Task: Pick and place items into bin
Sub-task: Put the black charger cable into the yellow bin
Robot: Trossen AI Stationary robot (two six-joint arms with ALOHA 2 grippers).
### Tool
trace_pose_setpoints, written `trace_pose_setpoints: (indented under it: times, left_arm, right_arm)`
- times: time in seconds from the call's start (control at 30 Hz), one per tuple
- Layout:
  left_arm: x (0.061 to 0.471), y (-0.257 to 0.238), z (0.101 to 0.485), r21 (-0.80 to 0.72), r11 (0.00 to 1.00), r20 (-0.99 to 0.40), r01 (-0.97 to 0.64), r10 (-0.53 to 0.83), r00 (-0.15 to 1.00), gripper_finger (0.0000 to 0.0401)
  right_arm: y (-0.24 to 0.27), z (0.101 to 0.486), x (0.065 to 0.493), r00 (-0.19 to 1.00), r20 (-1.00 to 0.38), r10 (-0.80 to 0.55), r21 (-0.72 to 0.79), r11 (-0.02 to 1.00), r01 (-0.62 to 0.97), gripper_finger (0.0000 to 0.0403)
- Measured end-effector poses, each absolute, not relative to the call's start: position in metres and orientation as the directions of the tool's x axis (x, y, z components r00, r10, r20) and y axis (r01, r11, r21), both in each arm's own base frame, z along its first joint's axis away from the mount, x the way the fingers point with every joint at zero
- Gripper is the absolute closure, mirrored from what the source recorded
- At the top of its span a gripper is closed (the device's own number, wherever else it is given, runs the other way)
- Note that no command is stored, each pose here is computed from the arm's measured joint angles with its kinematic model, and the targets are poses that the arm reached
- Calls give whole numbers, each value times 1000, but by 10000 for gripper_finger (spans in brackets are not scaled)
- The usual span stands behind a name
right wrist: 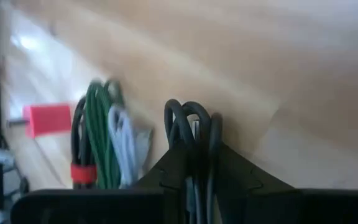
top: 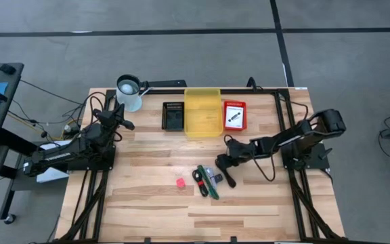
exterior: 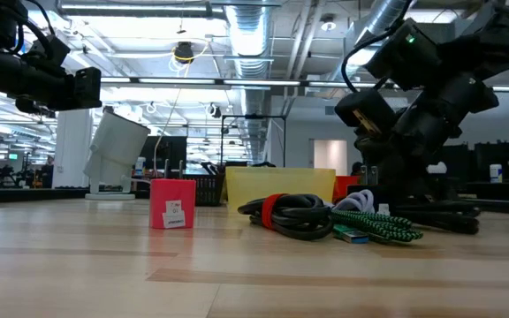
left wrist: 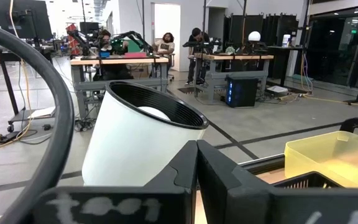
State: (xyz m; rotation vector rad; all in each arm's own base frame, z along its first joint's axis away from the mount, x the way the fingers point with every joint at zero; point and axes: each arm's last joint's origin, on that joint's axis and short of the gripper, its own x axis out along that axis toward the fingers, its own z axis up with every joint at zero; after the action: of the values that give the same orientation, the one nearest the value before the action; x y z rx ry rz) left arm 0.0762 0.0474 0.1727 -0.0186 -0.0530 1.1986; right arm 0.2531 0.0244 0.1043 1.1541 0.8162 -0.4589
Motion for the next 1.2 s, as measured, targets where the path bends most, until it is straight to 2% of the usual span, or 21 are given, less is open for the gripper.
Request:
trace_pose_setpoints:
  times: [0.3,0.47,0.67,0.9,1.0,1.2]
  left_arm:
    - [76,47,173,-43,364,31,-931,931,363,401]
    - [76,47,173,-43,364,31,-931,931,363,401]
    - [76,47,173,-42,364,31,-931,931,362,401]
    - [76,47,173,-43,363,31,-931,932,362,401]
    - [76,47,173,-42,362,31,-931,932,361,401]
    - [76,47,173,-43,362,31,-931,932,361,401]
  right_arm:
    - [-4,140,243,712,-702,-22,642,413,645,360]
    - [-25,174,237,815,-572,-93,698,468,543,360]
    - [-49,225,227,917,-343,-202,659,644,388,360]
    - [-74,267,234,948,-92,-304,445,839,312,360]
    - [-87,268,243,939,-65,-338,380,862,336,360]
    - [-121,242,265,900,-144,-411,375,819,434,359]
